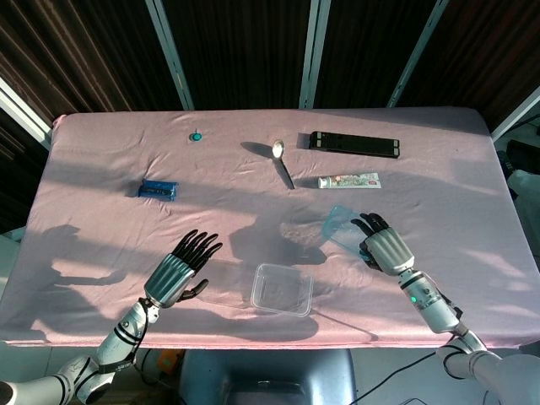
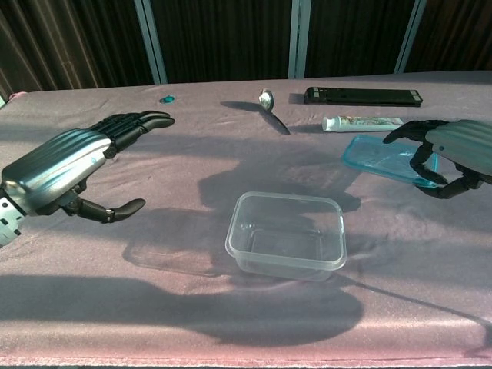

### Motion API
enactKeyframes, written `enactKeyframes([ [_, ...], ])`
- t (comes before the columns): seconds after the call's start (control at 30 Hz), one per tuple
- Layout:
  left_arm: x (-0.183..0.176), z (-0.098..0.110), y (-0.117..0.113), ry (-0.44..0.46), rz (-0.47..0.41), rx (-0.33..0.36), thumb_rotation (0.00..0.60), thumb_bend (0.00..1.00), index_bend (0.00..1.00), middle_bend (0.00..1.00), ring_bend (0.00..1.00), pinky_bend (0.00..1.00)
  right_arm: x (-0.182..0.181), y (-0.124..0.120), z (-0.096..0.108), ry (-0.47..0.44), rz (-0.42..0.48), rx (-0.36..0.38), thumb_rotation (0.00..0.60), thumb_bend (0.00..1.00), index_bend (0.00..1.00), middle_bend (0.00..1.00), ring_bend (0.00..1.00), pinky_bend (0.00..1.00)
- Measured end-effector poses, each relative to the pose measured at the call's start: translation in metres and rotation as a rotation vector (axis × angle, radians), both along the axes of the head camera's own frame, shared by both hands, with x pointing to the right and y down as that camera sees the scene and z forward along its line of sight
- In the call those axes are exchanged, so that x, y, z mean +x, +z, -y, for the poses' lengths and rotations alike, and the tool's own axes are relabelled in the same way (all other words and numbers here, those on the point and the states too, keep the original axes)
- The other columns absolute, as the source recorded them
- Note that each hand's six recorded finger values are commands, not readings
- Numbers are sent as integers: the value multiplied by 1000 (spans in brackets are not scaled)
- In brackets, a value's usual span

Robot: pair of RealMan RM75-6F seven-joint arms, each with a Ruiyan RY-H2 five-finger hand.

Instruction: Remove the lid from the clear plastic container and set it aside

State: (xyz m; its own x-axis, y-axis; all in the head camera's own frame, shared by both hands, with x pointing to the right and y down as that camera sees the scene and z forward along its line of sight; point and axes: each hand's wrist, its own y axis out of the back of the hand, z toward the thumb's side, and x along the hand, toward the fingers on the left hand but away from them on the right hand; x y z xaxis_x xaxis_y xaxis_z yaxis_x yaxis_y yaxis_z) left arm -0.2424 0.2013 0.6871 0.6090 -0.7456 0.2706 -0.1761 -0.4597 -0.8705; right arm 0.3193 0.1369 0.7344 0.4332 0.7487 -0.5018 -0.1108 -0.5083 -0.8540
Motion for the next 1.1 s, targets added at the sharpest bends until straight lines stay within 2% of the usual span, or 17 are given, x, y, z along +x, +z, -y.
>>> enactKeyframes([
  [0.17,-6,-1,-5,-13,-8,-19,600,317,0,0,0,0,3,-7,-7,-15,-7,-45,600,247,22,145,24,142],
  [0.27,-10,-2,-9,-24,-17,-34,600,318,0,0,0,0,8,-17,-12,-18,-6,-66,600,235,2,132,18,138],
  [0.43,-23,-5,-23,-37,-18,-52,600,316,0,0,0,0,21,-43,-17,-12,-8,-68,600,224,0,82,3,119],
  [0.53,-38,-8,-37,-51,8,-50,600,320,0,0,0,0,32,-63,-22,9,-15,-61,600,202,0,19,0,55],
  [0.63,-59,-14,-57,-88,48,-51,600,323,0,0,0,0,44,-87,-30,50,-31,-47,600,201,0,0,0,5],
  [0.73,-93,-25,-80,-159,133,-58,600,325,0,0,0,0,59,-116,-45,118,-62,-10,600,201,0,0,0,0],
  [0.77,-109,-31,-89,-196,186,-62,600,326,0,0,0,0,63,-126,-50,145,-72,6,600,201,0,0,0,0],
  [0.9,-157,-56,-113,-351,351,-73,600,334,0,0,0,0,92,-166,-73,282,-124,115,600,201,0,0,0,0],
  [1.0,-178,-72,-127,-446,381,-55,600,342,0,0,0,0,114,-191,-90,369,-158,180,600,201,0,0,0,0],
  [1.1,-187,-77,-131,-470,373,-48,600,344,0,0,0,0,123,-201,-96,404,-181,213,600,201,0,0,0,0],
])
